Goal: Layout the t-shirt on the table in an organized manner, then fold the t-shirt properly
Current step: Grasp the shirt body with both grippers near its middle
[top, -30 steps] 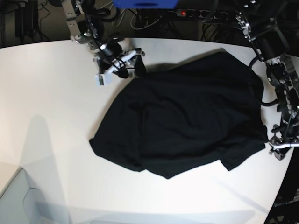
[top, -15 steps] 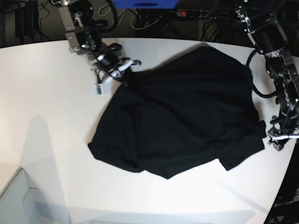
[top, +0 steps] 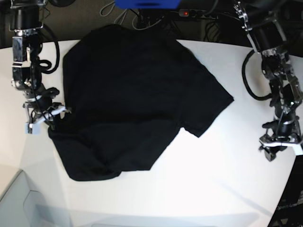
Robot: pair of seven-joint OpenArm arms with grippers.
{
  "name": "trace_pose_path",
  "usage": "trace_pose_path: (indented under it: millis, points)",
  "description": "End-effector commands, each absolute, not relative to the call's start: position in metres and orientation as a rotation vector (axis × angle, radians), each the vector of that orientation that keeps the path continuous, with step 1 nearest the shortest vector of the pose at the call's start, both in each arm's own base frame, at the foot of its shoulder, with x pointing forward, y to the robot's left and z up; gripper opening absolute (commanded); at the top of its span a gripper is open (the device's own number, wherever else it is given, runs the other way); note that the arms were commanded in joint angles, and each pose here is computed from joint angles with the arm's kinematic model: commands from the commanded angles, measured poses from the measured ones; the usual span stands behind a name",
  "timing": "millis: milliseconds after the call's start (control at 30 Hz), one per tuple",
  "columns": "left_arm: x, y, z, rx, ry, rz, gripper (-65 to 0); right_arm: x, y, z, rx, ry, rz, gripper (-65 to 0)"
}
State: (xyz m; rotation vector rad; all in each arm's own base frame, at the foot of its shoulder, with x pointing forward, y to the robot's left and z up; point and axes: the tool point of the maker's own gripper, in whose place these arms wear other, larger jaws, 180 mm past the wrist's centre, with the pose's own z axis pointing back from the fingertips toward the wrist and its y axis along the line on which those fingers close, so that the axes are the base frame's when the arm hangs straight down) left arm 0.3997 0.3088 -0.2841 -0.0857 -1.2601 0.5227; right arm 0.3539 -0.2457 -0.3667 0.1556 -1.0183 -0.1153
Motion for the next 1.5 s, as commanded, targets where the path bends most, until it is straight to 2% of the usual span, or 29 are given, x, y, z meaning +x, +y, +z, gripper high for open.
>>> trace_pose_path:
  millis: [0, 200, 267, 333, 533, 733, 900, 1067, 1200, 1367, 1467]
  points:
    - [0.408, 0.299, -0.264, -0.098, -1.322, 0.482, -32.3, 0.367, -0.253, -0.351, 0.149, -1.062, -0.112, -55.0]
    - [0.429, 0.195, -0.27, -0.257, -1.288, 0.299, -32.2, 0.382, -0.268, -0.357, 0.133, -1.014, -0.145, -32.2]
    - [0.443, 0.155, -0.262, -0.32, -1.289, 0.221, -32.2, 0.381, -0.278, -0.353, 0.116, -1.029, -0.156, -26.0]
    - [0.452, 0.118, -0.276, -0.365, -1.232, 0.164, -32.2, 0.376, -0.297, -0.347, 0.093, -1.053, -0.208, -22.2]
    - [0.477, 0.052, -0.31, -0.428, -1.089, 0.087, -32.2, 0.35, -0.317, -0.322, 0.048, -1.121, -0.248, -21.6]
    - [0.486, 0.009, -0.348, -0.427, -0.94, 0.024, -32.2, 0.321, -0.282, -0.314, 0.084, -1.141, -0.19, -21.6]
    - [0.48, -0.03, -0.345, -0.467, -0.93, -0.046, -32.2, 0.299, -0.25, -0.32, 0.143, -1.129, -0.199, -21.6]
    - [0.473, -0.058, -0.341, -0.454, -0.98, -0.177, -32.2, 0.282, -0.213, -0.327, 0.216, -1.101, -0.181, -21.6]
    - [0.468, -0.051, -0.356, -0.425, -0.955, -0.19, -32.2, 0.27, -0.179, -0.329, 0.283, -1.074, -0.134, -21.6]
    - [0.459, -0.019, -0.417, -0.323, -0.804, -0.148, -32.2, 0.262, -0.143, -0.337, 0.36, -1.032, -0.079, -21.7]
    - [0.459, 0.0, -0.435, -0.279, -0.807, -0.119, -32.2, 0.257, -0.119, -0.343, 0.413, -1.001, -0.043, -21.7]
